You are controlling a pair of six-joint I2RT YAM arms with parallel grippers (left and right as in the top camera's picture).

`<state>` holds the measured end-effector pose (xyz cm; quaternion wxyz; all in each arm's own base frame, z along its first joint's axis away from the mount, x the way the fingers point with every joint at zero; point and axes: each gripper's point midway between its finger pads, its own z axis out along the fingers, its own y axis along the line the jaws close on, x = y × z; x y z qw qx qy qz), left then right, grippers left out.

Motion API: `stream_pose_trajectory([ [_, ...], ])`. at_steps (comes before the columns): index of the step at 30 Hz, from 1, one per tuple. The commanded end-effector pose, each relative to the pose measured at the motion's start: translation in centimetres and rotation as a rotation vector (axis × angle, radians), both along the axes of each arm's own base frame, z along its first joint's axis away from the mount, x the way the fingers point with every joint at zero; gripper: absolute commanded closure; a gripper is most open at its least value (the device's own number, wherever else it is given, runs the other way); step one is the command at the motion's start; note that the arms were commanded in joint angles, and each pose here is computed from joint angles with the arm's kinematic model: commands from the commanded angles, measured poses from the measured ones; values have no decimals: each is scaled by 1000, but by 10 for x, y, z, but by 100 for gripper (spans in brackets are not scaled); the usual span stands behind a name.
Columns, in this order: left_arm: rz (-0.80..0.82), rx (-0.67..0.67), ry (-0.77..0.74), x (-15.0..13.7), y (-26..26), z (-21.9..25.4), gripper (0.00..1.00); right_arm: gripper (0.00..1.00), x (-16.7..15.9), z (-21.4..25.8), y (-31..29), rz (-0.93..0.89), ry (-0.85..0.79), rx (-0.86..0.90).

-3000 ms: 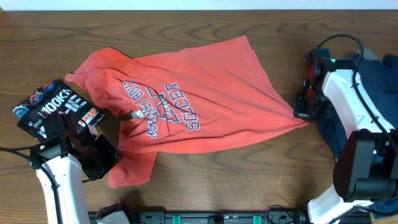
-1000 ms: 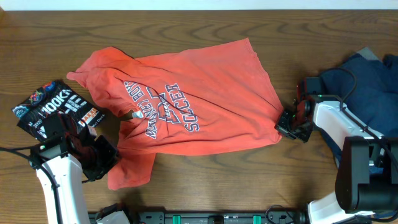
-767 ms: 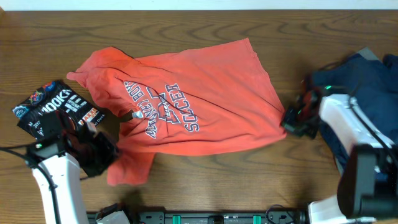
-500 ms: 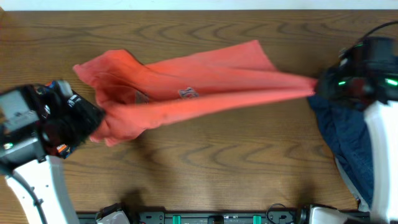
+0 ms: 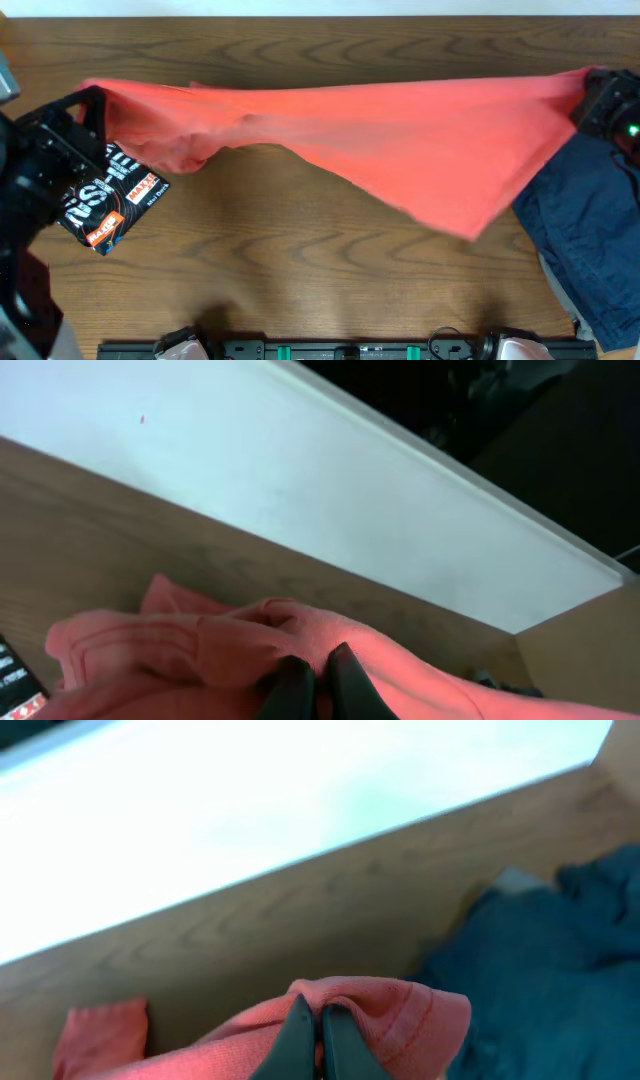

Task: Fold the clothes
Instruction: 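Lift the shirt with both grippers and stretch it across the table, then lay the shirt flat on the table with both grippers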

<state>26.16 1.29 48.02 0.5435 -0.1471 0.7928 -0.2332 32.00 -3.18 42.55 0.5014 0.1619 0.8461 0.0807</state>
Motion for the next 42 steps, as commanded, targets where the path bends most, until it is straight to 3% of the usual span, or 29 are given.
stream_pose_trajectory([
  [1, 10, -15, 27, 9, 6, -5, 94, 99, 1, 9, -15, -57, -22, -59],
  [8, -10, -87, 181, 55, 22, -49, 94, 99, 43, -37, -18, -21, 116, -57],
  [14, -108, -101, 250, 139, 19, -96, 94, 99, 111, -89, -13, 20, 197, -45],
  [20, -148, -122, 203, 231, 19, -136, 94, 99, 186, -95, 2, 102, 44, 25],
  [25, -139, -78, 40, 272, 26, -97, 94, 99, 211, -35, 1, 86, -172, 54],
  [29, -56, 15, -162, 272, 41, -14, 94, 99, 203, 36, -12, 19, -324, 34],
  [32, -30, 55, -330, 250, 48, 57, 94, 99, 190, 73, -23, -47, -391, 3],
  [35, -39, 55, -409, 225, 50, 97, 94, 99, 179, 84, -27, -68, -382, -24],
  [38, -50, 19, -311, 214, 51, 82, 94, 99, 174, 61, -28, -70, -282, -40],
  [42, -88, -9, 77, 197, 43, -16, 94, 99, 161, -10, -44, -161, -9, -74],
])
